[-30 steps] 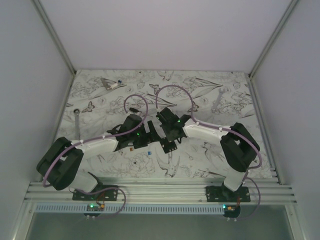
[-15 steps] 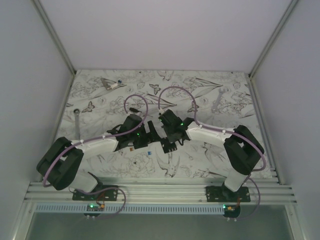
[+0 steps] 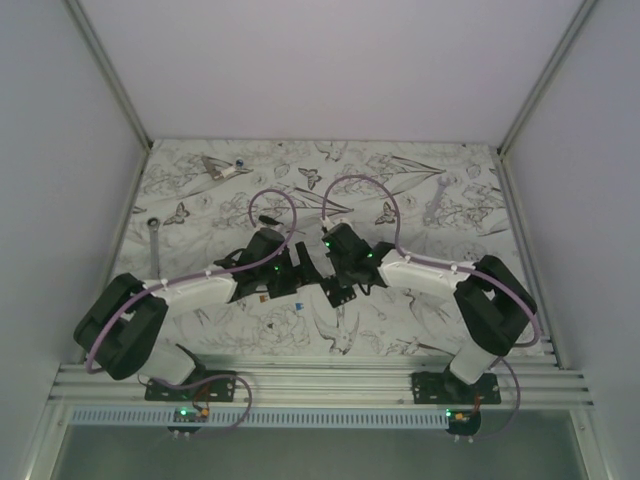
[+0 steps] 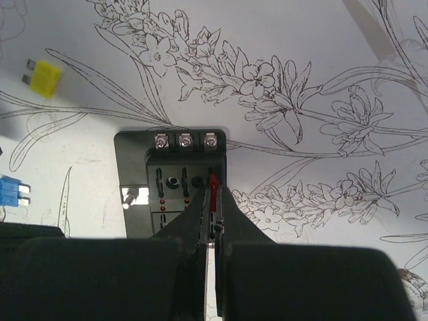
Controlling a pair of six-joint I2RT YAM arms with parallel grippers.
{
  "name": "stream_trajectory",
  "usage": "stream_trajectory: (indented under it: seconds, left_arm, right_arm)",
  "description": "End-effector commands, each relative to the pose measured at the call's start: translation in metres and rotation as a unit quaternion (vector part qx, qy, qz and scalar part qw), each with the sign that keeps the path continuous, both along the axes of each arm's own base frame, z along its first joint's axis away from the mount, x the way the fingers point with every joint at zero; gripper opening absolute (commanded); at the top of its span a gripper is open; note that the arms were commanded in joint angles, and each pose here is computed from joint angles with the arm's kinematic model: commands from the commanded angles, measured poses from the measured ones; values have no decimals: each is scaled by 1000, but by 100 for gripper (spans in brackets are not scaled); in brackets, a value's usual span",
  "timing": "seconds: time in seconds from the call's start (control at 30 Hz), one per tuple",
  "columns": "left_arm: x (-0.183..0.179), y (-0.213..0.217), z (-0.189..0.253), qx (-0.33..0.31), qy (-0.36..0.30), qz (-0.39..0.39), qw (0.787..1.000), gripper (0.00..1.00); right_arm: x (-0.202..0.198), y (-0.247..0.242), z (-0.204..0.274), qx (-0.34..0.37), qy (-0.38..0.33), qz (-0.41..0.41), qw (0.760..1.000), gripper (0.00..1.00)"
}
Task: Snap on the fuse box
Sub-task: Install the fuse at the fuse box base.
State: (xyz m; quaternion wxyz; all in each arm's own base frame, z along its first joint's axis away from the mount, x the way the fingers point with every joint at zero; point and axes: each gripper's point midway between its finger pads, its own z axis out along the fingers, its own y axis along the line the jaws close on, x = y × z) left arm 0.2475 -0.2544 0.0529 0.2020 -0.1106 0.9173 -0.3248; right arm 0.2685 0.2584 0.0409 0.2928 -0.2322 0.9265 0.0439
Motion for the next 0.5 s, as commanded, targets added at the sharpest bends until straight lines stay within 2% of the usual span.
stream_trajectory:
  seconds: [0.0,0.13,0.3,0.47]
  left_arm:
    - [2,-6,3,-11,8,-4,1000,94]
    - [1,-13,2,-13,12,-18,1000,89]
    - [-2,-21,-1,-9,18,-23,1000,75]
    - [-4,-29,-13,4,32,-13,999,51]
  right_arm:
    - [3,6,10,27,-17,4,999,0]
    - [-4,3,-1,14,-3,27,1000,0]
    - [-8,3,1,22,-1,26,999,0]
    - [-5,6,10,41,-10,9,999,0]
